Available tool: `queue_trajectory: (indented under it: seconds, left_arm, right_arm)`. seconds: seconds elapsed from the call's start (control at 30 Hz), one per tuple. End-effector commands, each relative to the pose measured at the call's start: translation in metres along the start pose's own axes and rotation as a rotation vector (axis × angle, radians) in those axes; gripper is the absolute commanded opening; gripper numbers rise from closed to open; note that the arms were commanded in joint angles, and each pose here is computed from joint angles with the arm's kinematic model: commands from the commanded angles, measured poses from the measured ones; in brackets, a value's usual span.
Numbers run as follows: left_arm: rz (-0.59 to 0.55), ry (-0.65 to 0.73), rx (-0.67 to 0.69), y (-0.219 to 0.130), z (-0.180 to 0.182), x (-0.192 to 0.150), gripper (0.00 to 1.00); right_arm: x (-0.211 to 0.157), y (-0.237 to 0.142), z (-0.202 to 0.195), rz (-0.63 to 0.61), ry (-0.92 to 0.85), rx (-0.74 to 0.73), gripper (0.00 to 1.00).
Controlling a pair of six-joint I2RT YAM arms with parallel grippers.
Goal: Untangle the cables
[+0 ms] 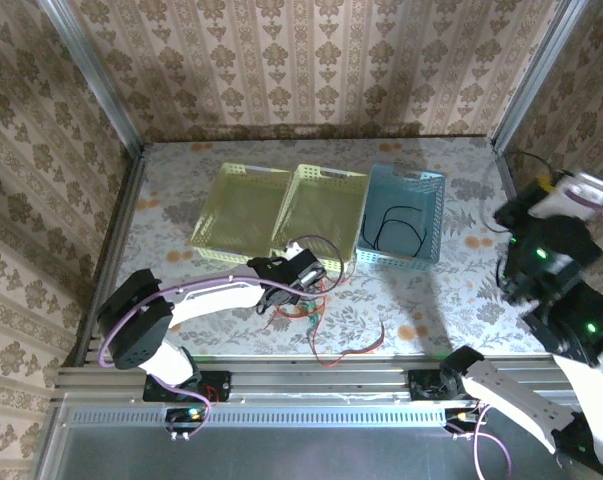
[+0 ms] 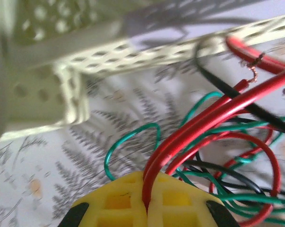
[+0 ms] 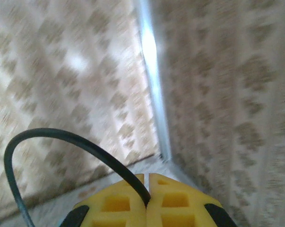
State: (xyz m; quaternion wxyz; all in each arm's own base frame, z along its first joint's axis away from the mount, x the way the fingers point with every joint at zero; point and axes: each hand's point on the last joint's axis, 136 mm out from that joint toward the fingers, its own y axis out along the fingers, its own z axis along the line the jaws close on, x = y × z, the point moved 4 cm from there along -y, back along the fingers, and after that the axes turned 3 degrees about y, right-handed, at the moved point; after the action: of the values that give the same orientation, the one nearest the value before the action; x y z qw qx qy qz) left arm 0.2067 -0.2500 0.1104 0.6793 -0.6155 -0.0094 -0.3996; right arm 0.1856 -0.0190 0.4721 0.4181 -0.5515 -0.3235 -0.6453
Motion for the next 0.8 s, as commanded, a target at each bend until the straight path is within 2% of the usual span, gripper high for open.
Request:
queue_trajectory:
  seconds: [0.0,0.13,0.27,0.33,0.47,0.6,0.77]
  left_arm:
    - [-0.145,0.017,-0.103,-0.018,-0.012,0.032,0.00]
    - [-0.244,-0.012,-0.120,-0.035,-0.006,0.054,0.00]
    - [-0.301,-0.113,-0.149,-0.044,0.009,0.069,0.00]
    - [-0.318,-0.162,-0.119,-0.046,0.021,0.072,0.00]
    - [-0.360,-0.230,-0.050,-0.053,0.040,0.077,0.00]
    - [-0.397,-0.265,-0.035,-0.059,0.046,0.081,0.00]
    - [-0.380,-0.270,-0.066,-0.054,0.040,0.076,0.00]
  right_arm:
    - [-0.061,0.014,0.055,0.228,-0.091,0.188,0.00]
    - [-0.093,0.020,0.097,0.300,-0.084,0.252,0.00]
    - [-0.125,0.036,0.125,0.365,-0.137,0.227,0.00]
    - [-0.143,0.051,0.134,0.408,-0.162,0.209,0.00]
    - [-0.175,0.089,0.128,0.523,-0.034,0.183,0.00]
    - [-0.187,0.119,0.122,0.517,0.065,0.171,0.00]
    - [-0.193,0.140,0.132,0.510,0.033,0.188,0.00]
